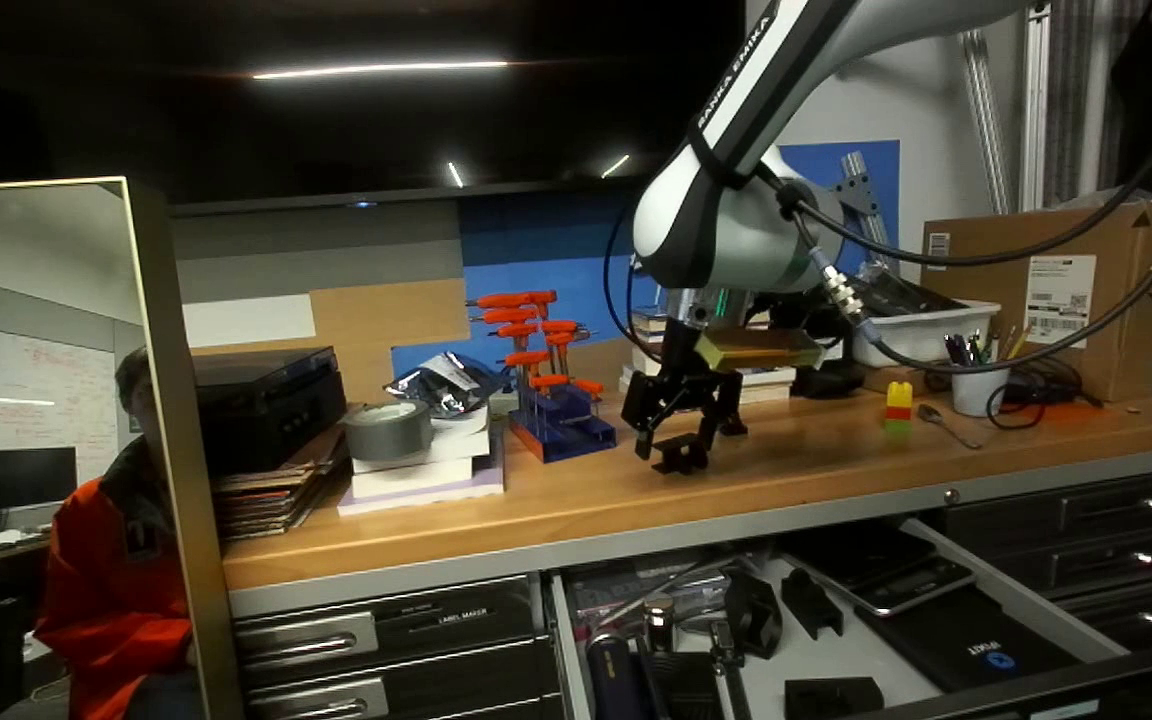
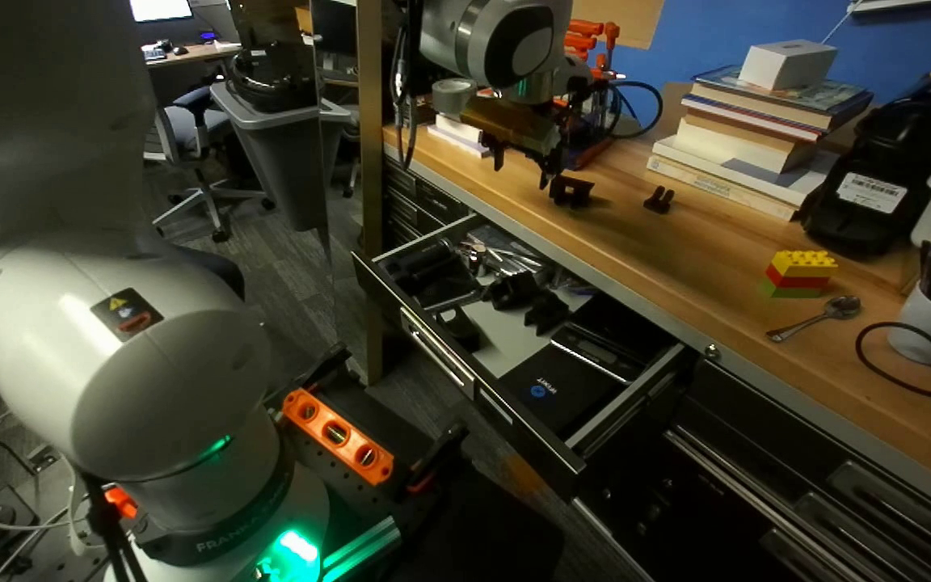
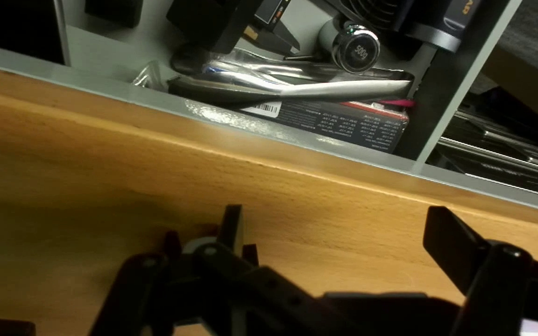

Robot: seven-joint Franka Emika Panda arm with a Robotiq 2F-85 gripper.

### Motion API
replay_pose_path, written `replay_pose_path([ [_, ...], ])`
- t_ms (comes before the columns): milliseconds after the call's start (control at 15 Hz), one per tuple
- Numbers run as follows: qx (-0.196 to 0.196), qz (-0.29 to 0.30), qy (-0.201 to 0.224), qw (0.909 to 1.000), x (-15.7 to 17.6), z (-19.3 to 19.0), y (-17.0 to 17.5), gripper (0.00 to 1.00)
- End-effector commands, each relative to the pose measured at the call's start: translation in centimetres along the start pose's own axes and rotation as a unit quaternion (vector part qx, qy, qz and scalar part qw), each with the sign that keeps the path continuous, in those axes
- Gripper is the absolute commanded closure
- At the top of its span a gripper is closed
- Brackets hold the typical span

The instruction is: Put the black objects in the drawer and close it

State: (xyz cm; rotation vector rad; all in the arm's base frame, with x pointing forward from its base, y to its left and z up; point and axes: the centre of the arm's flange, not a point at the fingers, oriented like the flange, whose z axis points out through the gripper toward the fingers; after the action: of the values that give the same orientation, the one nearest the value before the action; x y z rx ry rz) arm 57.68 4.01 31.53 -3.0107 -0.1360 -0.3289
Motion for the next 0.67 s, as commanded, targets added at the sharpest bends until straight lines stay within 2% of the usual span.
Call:
replay_pose_path([
  [0, 0.000, -0.032, -0.008, 0.9995, 2.9, 2.4, 2.0, 0.00],
  [600, -0.049, -0.070, -0.016, 0.9962, 4.7, 4.5, 5.6, 0.00],
])
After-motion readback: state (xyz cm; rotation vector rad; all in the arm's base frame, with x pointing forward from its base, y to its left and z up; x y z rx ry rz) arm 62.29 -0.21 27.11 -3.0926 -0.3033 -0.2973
